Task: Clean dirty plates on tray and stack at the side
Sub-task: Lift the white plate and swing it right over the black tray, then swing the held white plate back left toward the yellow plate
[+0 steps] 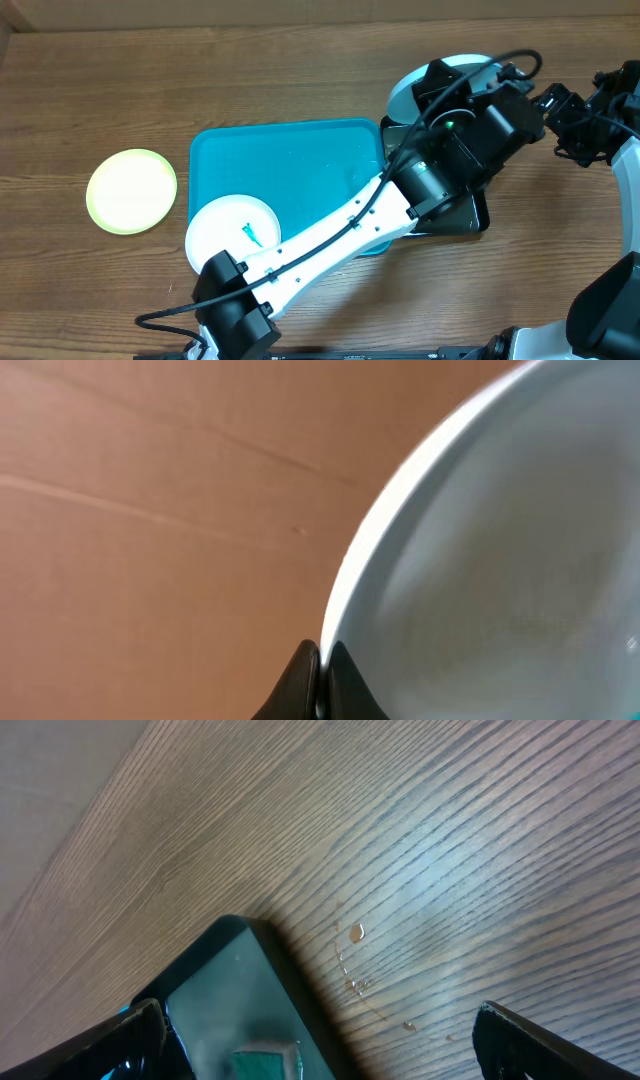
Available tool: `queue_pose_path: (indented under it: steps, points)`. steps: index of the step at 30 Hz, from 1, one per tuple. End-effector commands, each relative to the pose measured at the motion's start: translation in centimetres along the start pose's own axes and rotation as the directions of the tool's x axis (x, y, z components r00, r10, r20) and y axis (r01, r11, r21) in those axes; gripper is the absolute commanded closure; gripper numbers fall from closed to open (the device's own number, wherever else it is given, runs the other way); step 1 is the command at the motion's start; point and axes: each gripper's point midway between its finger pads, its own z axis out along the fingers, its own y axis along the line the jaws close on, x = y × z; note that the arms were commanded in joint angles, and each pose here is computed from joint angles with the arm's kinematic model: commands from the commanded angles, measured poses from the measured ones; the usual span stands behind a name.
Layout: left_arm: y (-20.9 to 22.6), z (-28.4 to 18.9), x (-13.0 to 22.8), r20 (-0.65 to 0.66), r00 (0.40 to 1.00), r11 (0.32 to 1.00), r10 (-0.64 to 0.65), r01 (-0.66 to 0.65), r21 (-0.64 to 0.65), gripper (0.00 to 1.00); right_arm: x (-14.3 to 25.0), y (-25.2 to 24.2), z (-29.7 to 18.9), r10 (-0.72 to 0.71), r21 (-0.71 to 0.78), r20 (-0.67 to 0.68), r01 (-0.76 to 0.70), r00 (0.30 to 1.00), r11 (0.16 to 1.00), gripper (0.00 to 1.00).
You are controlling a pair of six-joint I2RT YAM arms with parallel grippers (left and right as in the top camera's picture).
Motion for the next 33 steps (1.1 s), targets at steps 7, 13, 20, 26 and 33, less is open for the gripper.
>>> queue_pose_path:
  steps: [7, 13, 20, 26, 33]
  points:
    - [-0.7, 0.3, 3.4, -0.123, 0.973, 0.981, -0.193, 0.196, 0.012, 0.96, -0.5, 0.6, -0.4, -0.009, -0.016, 0.016, 0.01, 1.0, 1.0, 0.0]
    - [-6.8, 2.3, 11.0, -0.476, 0.756, 0.757, -0.449, 0.605, 0.248, 0.96, -0.5, 0.6, -0.4, -0.009, -0.016, 0.016, 0.01, 1.0, 1.0, 0.0]
    - [-10.0, 3.9, 16.9, -0.839, 0.366, 0.22, -0.403, 0.928, 0.299, 0.96, -0.5, 0.6, -0.4, -0.009, -0.016, 0.016, 0.01, 1.0, 1.0, 0.0]
    - [-8.2, 5.3, 22.7, -0.955, 0.088, -0.179, -0.282, 0.973, 0.143, 0.96, -0.5, 0.6, -0.4, -0.009, -0.016, 0.016, 0.01, 1.0, 1.0, 0.0]
    - [-7.1, 6.6, 32.6, -0.953, -0.206, -0.254, -0.224, 0.956, -0.147, 0.95, -0.5, 0.6, -0.4, -0.009, -0.016, 0.016, 0.01, 1.0, 1.0, 0.0]
